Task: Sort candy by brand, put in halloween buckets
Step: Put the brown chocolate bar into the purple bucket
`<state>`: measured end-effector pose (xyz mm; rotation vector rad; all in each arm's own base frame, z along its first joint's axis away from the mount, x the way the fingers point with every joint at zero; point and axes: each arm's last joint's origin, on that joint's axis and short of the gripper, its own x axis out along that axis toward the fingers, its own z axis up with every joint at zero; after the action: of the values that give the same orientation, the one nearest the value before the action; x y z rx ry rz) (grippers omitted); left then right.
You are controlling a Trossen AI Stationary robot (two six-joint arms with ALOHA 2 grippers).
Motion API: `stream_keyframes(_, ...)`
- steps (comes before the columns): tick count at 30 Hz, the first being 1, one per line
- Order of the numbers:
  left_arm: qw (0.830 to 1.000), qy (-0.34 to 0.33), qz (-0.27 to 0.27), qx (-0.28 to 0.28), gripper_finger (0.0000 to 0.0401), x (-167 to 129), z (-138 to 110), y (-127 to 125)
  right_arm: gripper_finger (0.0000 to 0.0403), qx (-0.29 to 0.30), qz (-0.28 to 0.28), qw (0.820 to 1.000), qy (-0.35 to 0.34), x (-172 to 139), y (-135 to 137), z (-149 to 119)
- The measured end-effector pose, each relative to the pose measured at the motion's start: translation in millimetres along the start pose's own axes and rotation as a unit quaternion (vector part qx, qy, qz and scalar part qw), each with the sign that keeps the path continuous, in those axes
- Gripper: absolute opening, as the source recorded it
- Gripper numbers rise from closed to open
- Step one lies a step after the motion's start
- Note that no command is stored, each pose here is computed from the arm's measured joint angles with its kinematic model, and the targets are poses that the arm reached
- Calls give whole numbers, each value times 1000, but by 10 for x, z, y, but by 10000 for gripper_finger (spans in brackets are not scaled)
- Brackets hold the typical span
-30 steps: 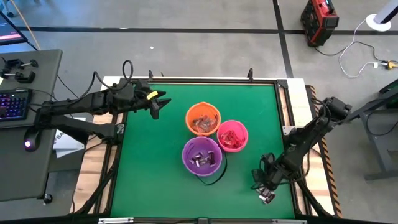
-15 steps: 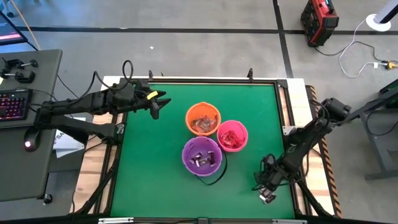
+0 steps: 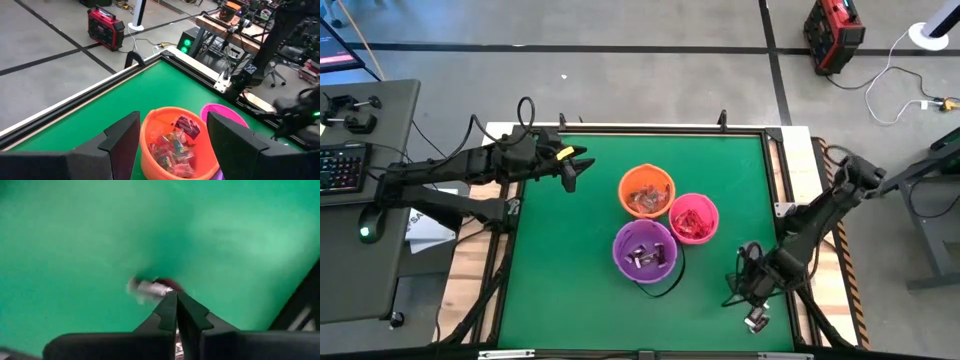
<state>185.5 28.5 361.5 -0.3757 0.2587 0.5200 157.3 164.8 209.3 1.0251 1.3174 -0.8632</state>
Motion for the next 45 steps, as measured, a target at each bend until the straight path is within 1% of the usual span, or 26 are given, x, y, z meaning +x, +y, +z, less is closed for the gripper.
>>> stream_keyframes(3, 1000, -3, 5, 0, 220, 0, 2, 3, 0, -20, 55, 997, -54, -336, 137, 79)
stream_keyframes(7, 1000, -3, 7, 0, 220, 0, 2, 4, 0, -62, 147, 979, -129, -680, 380, 202)
stream_keyframes(10, 1000, -3, 7, 0, 220, 0, 2, 4, 0, -99, 216, 958, -160, -879, 582, 314)
stream_keyframes(12, 1000, -3, 7, 0, 220, 0, 2, 4, 0, -122, 252, 942, -184, -1028, 692, 396)
stream_keyframes(14, 1000, -3, 7, -1, 220, 0, 2, 4, 0, -137, 288, 922, -217, -1214, 791, 487)
stream_keyframes(17, 1000, -3, 7, -3, 220, 1, 2, 3, 0, -161, 320, 897, -258, -1434, 887, 627)
stream_keyframes(20, 1000, -3, 7, -3, 220, 0, 2, 4, 0, -174, 334, 885, -273, -1527, 947, 767)
stream_keyframes(22, 1000, -3, 7, -3, 220, 1, 2, 3, 0, -178, 339, 883, -271, -1514, 973, 848)
stream_keyframes(25, 1000, -3, 7, -3, 220, 1, 2, 4, 0, -187, 323, 891, -260, -1413, 967, 901)
stream_keyframes(28, 1000, -3, 7, -3, 220, 0, 2, 4, 0, -208, 325, 895, -226, -1351, 966, 862)
stream_keyframes(31, 1000, -3, 7, -3, 220, 1, 2, 4, 6, -232, 331, 894, -193, -1321, 976, 756)
stream_keyframes(34, 1000, -3, 7, -1, 220, 0, 2, 4, 34, -263, 323, 897, -145, -1177, 1059, 591)
stream_keyframes(36, 1000, -3, 7, -1, 220, 1, 2, 4, 68, -294, 303, 900, -105, -988, 1161, 483)
stream_keyframes(38, 1000, -3, 6, -4, 220, 0, 2, 4, 111, -338, 279, 896, -72, -769, 1268, 384)
stream_keyframes(40, 1000, -3, 6, -5, 220, 1, 2, 3, 154, -387, 264, 881, -57, -563, 1382, 308)
stream_keyframes(41, 1000, -3, 6, -5, 220, 0, 2, 4, 174, -417, 259, 870, -50, -456, 1439, 272)
stream_keyframes(43, 1000, -2, 5, -5, 220, 1, 2, 3, 209, -483, 253, 837, -40, -267, 1549, 198)
stream_keyframes(45, 1000, 1, -3, -5, 220, 1, -1, -2, 232, -552, 233, 799, -47, -110, 1632, 141)
